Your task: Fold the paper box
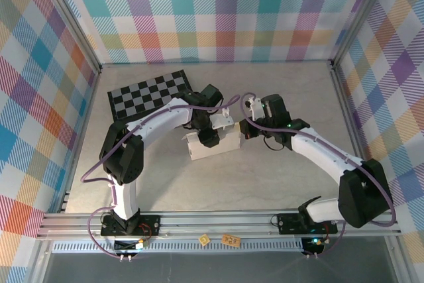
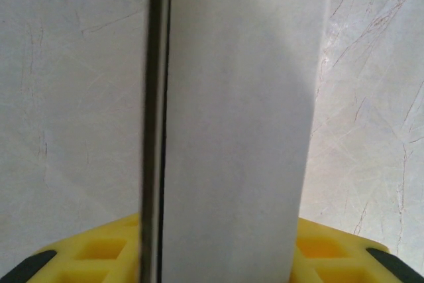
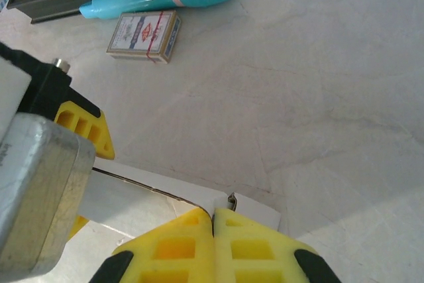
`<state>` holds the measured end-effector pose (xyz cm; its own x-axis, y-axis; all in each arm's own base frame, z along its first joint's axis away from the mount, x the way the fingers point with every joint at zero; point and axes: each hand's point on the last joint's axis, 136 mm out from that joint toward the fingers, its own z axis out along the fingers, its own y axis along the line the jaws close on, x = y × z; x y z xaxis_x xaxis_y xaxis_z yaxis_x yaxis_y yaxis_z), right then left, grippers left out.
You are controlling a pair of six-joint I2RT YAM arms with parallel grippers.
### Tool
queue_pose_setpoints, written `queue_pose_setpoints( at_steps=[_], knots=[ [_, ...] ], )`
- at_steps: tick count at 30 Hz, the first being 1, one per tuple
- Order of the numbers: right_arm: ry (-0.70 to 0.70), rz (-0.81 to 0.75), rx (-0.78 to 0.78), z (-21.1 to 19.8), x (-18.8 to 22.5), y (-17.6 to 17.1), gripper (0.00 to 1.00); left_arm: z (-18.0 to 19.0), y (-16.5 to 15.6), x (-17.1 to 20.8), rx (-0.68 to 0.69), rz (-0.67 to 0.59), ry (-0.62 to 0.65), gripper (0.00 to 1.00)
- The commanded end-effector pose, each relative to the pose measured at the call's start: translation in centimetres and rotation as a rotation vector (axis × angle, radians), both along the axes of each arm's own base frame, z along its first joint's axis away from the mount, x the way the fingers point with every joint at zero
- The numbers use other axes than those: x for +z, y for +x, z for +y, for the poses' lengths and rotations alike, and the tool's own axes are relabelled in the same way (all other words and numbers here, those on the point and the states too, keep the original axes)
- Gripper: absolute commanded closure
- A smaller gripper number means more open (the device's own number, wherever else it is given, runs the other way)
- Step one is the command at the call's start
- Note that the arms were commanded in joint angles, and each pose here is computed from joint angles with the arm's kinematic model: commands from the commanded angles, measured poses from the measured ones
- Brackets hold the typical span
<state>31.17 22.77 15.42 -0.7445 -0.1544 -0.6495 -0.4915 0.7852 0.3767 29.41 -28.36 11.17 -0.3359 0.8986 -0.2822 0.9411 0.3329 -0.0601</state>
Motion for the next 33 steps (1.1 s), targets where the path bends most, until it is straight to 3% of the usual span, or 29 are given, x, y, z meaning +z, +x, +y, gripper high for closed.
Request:
queue_pose_setpoints(
  at_steps=[1,14,27,33],
  knots=[
    [-0.034,0.178,0.010,-0.4,-2.0,-2.1,1.00,-0.1,0.5,0.5,0.002,-0.008,-0.007,0.60],
    [-0.072,0.191,-0.049,-1.2,-3.8,-1.9,1.00,-0.6,0.9,0.5,0.005,0.000,-0.015,0.60],
    [-0.203,0.018,-0.010,-1.5,-6.3,-3.8,1.00,-0.6,1.4,1.0,0.045,-0.009,-0.027,0.59],
    [-0.248,-0.038,-0.010,-1.7,-6.6,-4.2,1.00,-0.4,2.3,2.9,0.144,-0.045,-0.116,0.52]
  ],
)
